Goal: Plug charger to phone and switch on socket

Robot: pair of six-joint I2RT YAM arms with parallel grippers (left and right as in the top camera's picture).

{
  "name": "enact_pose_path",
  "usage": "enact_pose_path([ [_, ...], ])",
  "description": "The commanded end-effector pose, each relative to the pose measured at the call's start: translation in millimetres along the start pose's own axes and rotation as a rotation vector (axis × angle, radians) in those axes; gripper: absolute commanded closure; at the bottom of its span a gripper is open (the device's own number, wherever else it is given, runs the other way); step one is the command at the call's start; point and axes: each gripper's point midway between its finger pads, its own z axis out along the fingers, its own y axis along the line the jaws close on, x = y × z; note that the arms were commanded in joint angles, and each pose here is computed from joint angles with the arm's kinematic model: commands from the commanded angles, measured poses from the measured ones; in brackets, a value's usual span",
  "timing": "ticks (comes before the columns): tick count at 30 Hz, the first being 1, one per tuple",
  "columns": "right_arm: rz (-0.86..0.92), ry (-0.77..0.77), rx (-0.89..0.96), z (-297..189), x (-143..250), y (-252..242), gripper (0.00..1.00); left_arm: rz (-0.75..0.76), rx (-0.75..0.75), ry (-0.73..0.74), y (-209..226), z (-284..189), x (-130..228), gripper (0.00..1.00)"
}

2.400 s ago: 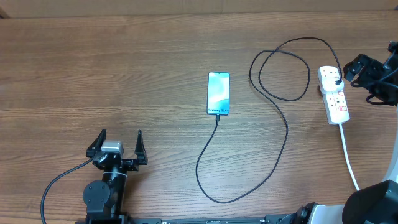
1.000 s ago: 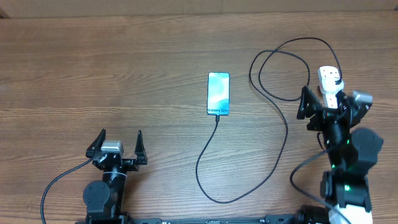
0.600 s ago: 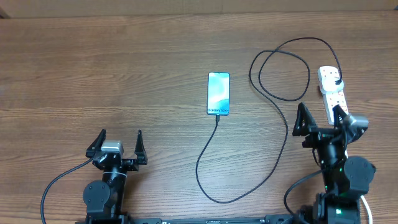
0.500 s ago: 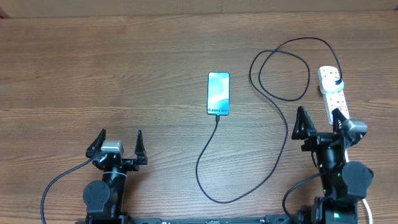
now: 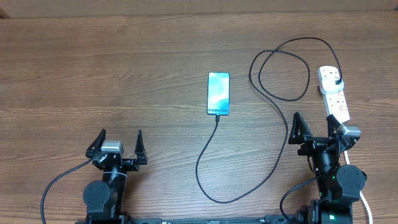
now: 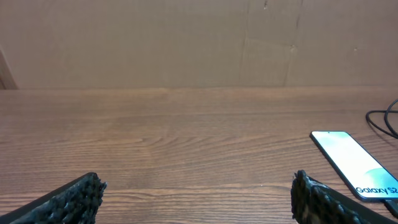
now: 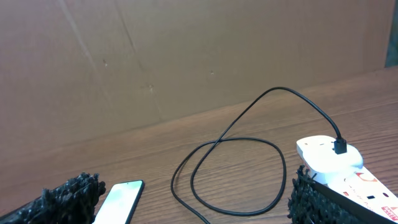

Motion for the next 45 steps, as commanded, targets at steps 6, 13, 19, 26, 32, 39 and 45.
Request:
enact_pose_path([
  [6, 0.004, -0.014, -0.011, -5.3, 5.6, 1.5, 0.0, 0.0, -0.013, -0.003, 2.6, -0.4, 0.5, 0.0],
  [13, 0.001, -0.048, -0.021, -13.3, 23.7, -1.8, 0.0, 0.0, -0.013, -0.003, 2.6, -0.4, 0.5, 0.0],
  [19, 0.005, -0.041, -0.018, -14.1, 25.7, -2.4, 0.0, 0.0, -0.013, -0.003, 2.6, -0.4, 0.5, 0.0],
  [26, 0.007, -0.034, -0.015, -16.4, 28.5, -2.7, 0.0, 0.0, -0.013, -0.003, 2.6, -0.4, 0.5, 0.0],
  [32, 0.007, -0.031, -0.015, -16.4, 29.0, -2.8, 0.0, 0.0, -0.013, -0.003, 2.6, -0.4, 0.5, 0.0],
  [39, 0.007, -0.032, -0.012, -16.4, 28.9, -3.3, 0.0, 0.0, -0.013, -0.003, 2.6, -0.4, 0.5, 0.0],
  [45, 0.007, -0.032, -0.013, -16.4, 28.8, -3.2, 0.0, 0.0, -0.013, -0.003, 2.6, -0.4, 0.5, 0.0],
])
